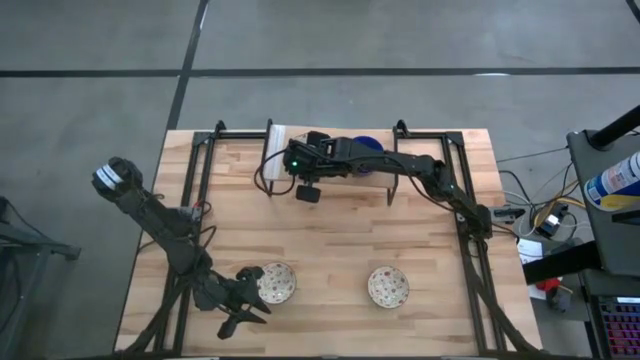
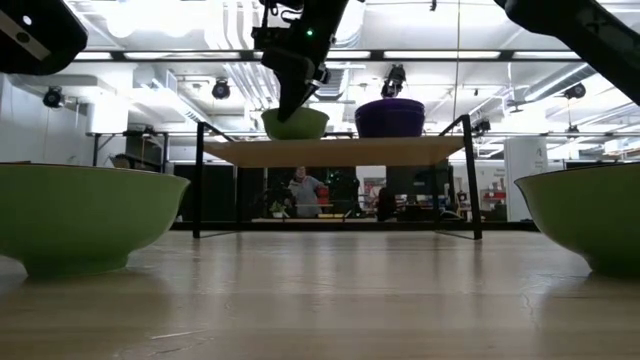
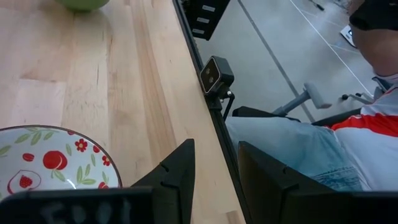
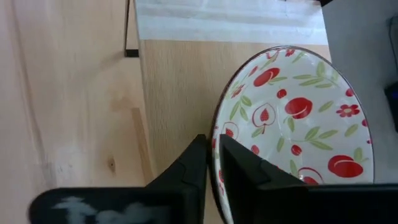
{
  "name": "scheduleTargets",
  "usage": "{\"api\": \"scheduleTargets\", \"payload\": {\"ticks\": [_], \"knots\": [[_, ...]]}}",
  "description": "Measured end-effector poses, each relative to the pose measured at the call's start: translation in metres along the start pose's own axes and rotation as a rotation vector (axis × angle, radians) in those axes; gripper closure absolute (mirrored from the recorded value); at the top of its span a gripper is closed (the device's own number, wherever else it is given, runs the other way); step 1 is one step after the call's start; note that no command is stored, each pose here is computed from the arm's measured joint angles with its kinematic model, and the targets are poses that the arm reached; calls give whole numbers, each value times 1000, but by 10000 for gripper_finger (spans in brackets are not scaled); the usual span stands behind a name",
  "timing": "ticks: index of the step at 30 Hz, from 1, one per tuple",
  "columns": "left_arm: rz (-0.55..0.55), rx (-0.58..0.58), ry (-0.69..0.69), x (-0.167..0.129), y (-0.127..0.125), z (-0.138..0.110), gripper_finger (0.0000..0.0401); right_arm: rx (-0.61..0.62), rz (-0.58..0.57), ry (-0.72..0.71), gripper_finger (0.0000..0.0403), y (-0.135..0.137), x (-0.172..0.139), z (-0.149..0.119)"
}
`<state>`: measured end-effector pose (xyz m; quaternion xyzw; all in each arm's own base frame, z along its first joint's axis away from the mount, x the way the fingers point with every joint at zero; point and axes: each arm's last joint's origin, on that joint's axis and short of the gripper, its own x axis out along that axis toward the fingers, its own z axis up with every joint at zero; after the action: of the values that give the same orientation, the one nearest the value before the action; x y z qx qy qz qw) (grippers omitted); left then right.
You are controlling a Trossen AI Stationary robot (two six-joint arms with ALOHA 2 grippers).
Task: Pick & Place Mini bowls
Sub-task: Put the top red patterned bowl on the shelf, then stack the left red patterned bowl on the red patterned bowl on the shelf
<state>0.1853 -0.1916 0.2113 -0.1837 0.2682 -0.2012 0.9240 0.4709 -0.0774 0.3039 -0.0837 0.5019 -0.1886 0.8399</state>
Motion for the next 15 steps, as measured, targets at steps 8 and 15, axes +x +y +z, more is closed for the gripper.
{"api": "scheduleTargets", "payload": {"ticks": [8,15], "knots": [[0,-2,0,0,0,0,287,-5,-4,0,318,0,0,0],[0,1,0,0,0,0,287,-2,-26,-18,315,-4,-10,1]]}}
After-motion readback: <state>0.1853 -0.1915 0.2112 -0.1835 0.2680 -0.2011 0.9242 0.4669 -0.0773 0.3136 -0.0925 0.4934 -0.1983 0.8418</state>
